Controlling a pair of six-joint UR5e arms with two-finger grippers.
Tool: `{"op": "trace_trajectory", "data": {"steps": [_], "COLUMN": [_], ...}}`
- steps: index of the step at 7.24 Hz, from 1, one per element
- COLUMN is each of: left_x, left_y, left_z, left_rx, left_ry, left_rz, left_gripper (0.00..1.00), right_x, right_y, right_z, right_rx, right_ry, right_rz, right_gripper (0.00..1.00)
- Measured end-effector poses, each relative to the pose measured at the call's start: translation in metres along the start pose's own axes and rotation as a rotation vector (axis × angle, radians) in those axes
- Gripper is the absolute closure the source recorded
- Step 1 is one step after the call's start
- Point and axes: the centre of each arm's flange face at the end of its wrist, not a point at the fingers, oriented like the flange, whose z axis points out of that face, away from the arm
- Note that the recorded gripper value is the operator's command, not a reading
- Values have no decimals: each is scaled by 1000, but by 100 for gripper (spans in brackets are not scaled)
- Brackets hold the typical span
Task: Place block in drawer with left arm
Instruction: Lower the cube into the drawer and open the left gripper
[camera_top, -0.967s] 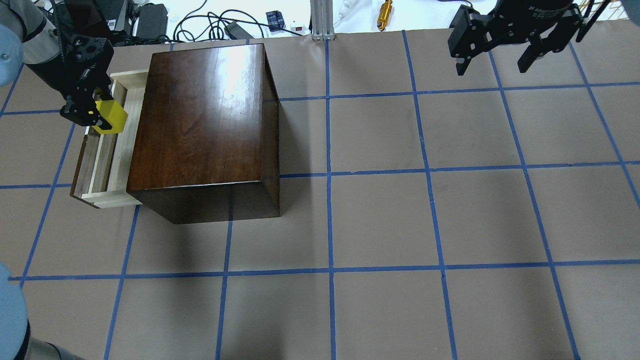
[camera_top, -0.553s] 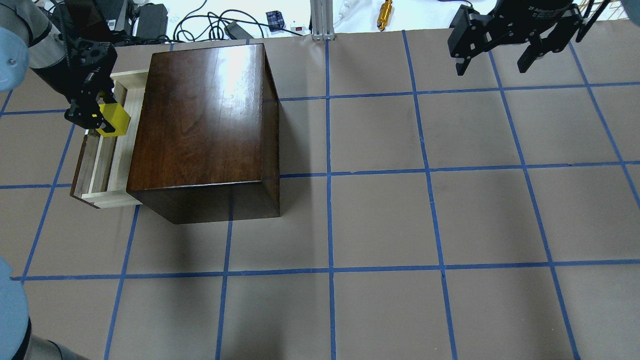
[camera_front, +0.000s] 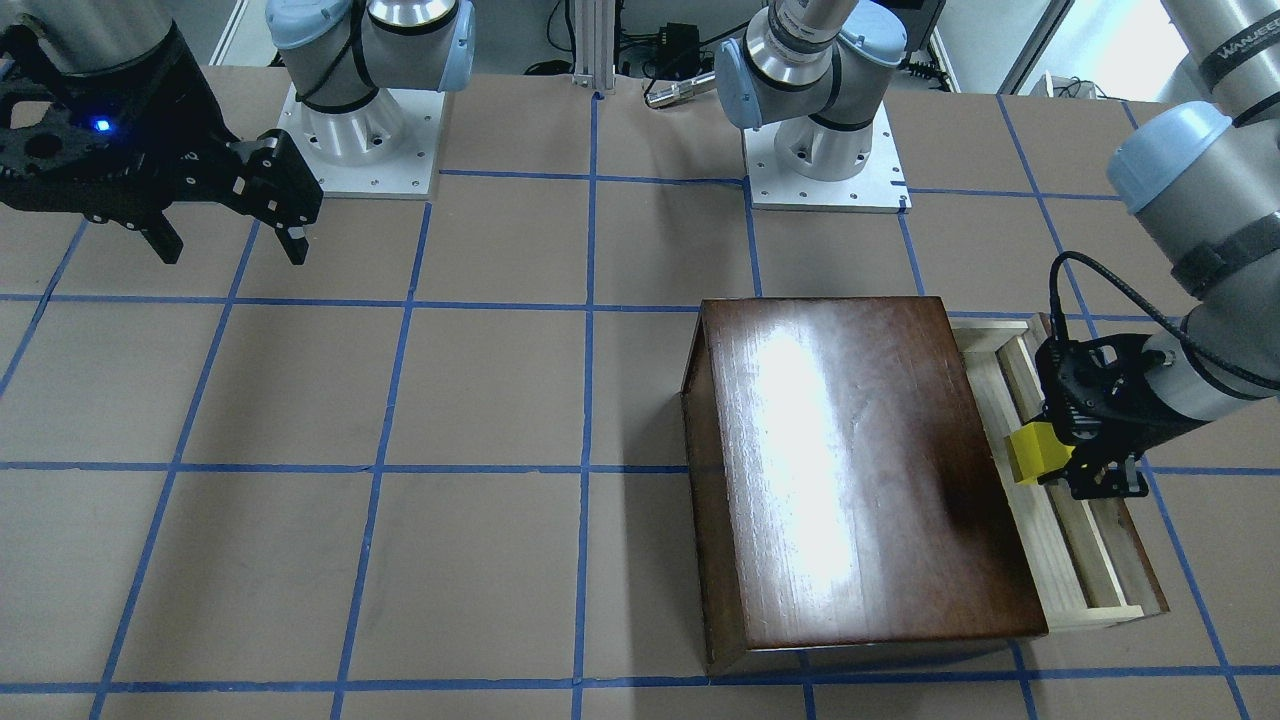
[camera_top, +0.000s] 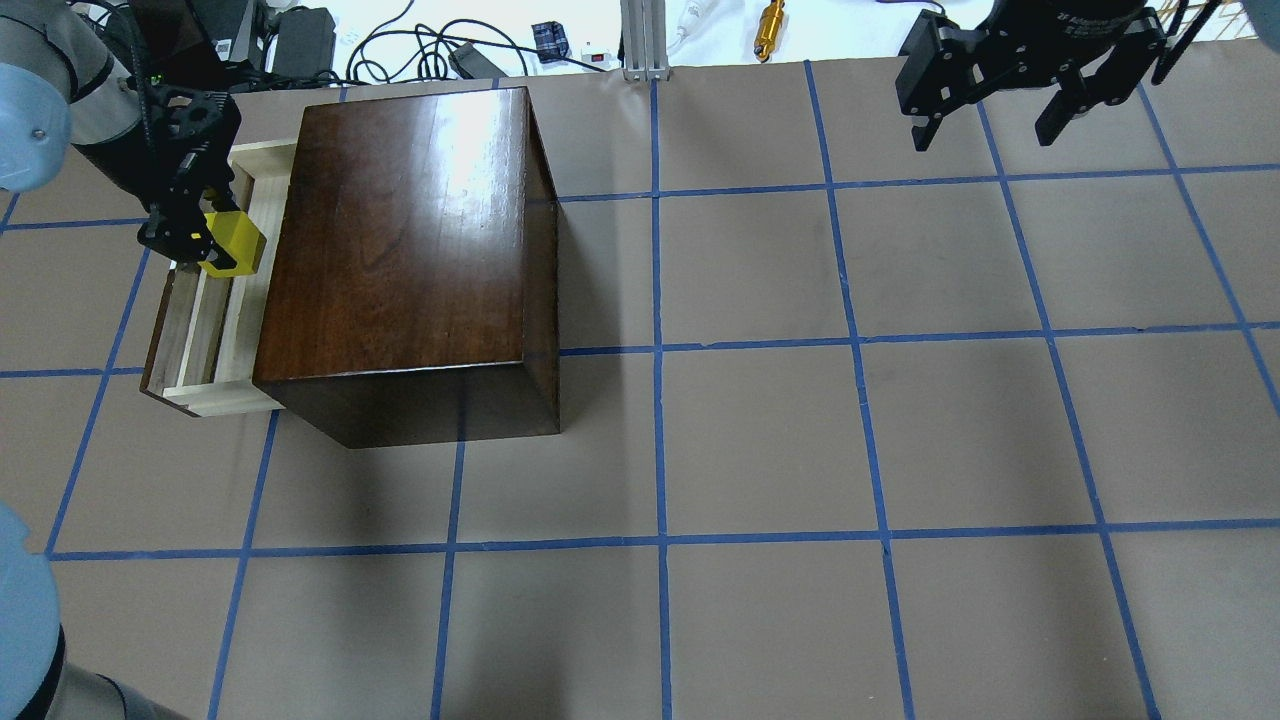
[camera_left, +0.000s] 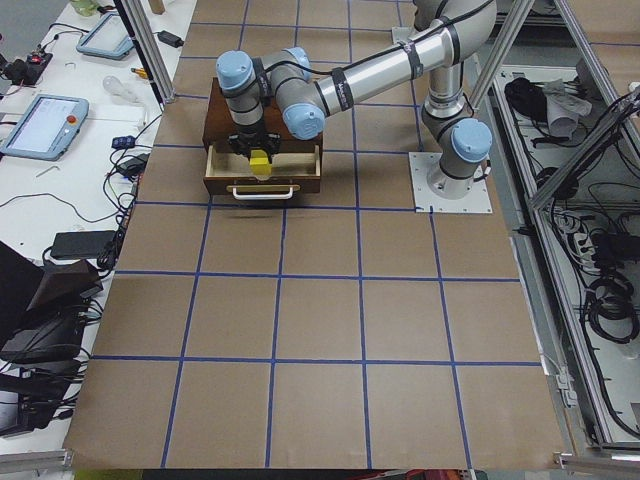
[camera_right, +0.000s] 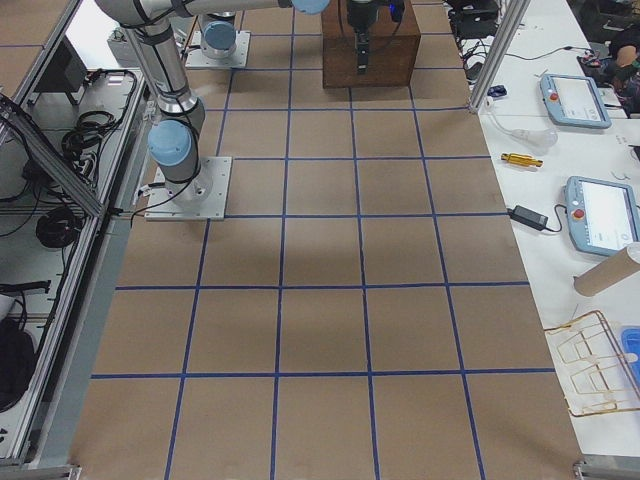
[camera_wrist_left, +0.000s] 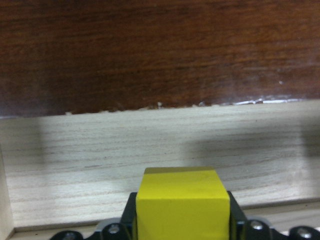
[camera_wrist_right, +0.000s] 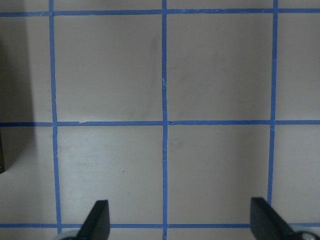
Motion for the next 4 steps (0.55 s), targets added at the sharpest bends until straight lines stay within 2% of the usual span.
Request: {"op": "trace_trajectory", "data": {"steps": [1,4], "left_x": [2,11], "left_y": [-1,-2], "left_z": [5,15], "left_rx": [6,8], "left_ry": [5,0], "left_rz": [-8,-20], "left_gripper": [5,3], "right_x": [0,0], "right_y": [0,0], "right_z": [0,0], "right_rx": [0,0], "right_ry": [0,0], "right_rz": [0,1], "right_gripper": [0,0]}}
